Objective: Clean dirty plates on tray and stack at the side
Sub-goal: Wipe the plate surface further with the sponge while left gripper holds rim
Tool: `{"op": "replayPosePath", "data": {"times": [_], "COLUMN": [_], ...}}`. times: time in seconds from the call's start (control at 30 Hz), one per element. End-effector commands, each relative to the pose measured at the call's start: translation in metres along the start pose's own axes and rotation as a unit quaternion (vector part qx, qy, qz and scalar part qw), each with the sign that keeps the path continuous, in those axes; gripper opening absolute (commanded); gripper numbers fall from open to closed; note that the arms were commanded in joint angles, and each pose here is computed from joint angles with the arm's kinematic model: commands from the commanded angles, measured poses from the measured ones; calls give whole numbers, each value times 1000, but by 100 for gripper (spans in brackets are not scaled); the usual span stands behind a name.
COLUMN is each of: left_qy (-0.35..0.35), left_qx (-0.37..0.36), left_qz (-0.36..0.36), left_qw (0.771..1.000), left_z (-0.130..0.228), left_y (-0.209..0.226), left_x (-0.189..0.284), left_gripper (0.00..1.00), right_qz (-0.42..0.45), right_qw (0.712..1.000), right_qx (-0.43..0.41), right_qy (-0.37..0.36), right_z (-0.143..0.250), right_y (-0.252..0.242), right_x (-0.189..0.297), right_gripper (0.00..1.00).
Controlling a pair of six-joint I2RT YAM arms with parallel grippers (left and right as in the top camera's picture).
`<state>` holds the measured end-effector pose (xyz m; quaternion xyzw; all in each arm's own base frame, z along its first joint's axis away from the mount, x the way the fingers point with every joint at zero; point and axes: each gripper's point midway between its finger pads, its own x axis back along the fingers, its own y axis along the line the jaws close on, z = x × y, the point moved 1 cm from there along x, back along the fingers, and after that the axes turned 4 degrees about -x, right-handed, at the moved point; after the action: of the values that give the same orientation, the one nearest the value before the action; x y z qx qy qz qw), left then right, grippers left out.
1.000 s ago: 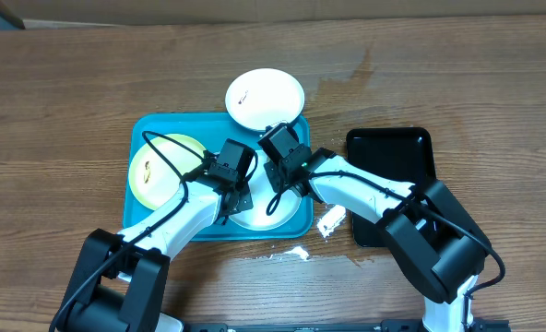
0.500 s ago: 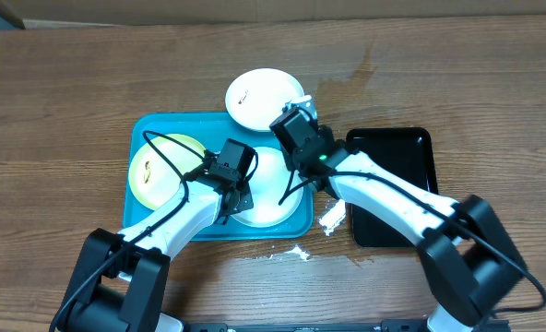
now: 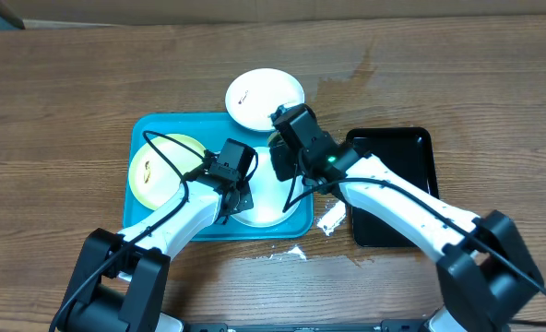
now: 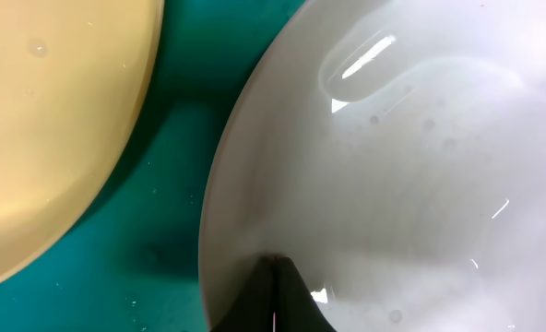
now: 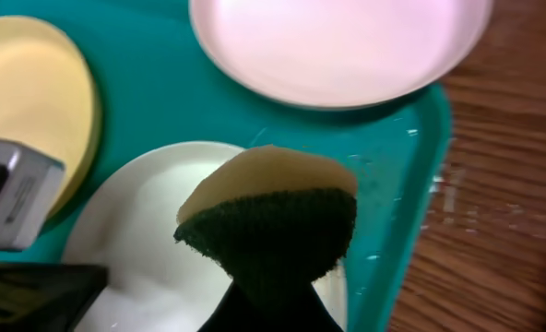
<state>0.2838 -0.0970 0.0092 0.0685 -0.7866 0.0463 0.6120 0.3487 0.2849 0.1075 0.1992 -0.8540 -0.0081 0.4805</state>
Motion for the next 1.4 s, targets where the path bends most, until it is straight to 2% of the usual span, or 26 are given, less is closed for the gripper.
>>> {"op": "replayPosePath", "data": {"times": [0.0,0.33,0.6,0.87,1.03,1.37], "left_qy": [88,88,88,89,89,89], "left_qx": [-23,-23,-23,-24,-24,-24], "left_qz": [-51,-51,-51,-53,-53,-54], "left_qw": [995,995,995,994,994,994], "left_z": [51,51,51,51,51,51], "left_y": [26,26,27,27,27,28], "left_x": [-28,-28,-28,-28,-28,-28], "left_gripper": [4,4,4,4,4,4], "right_qz": [-22,-18,95,107,159,165], "right_qw": [998,997,995,994,985,974], "right_qx": [0,3,24,10,-24,-63], "right_qy": [52,77,19,-15,-56,-139], "right_z": [28,48,27,12,-3,-44], "right_y": [5,1,-36,-38,-53,-51], "right_x": [-32,-70,-71,-70,-57,-12], "right_gripper": [4,4,4,4,4,4]}}
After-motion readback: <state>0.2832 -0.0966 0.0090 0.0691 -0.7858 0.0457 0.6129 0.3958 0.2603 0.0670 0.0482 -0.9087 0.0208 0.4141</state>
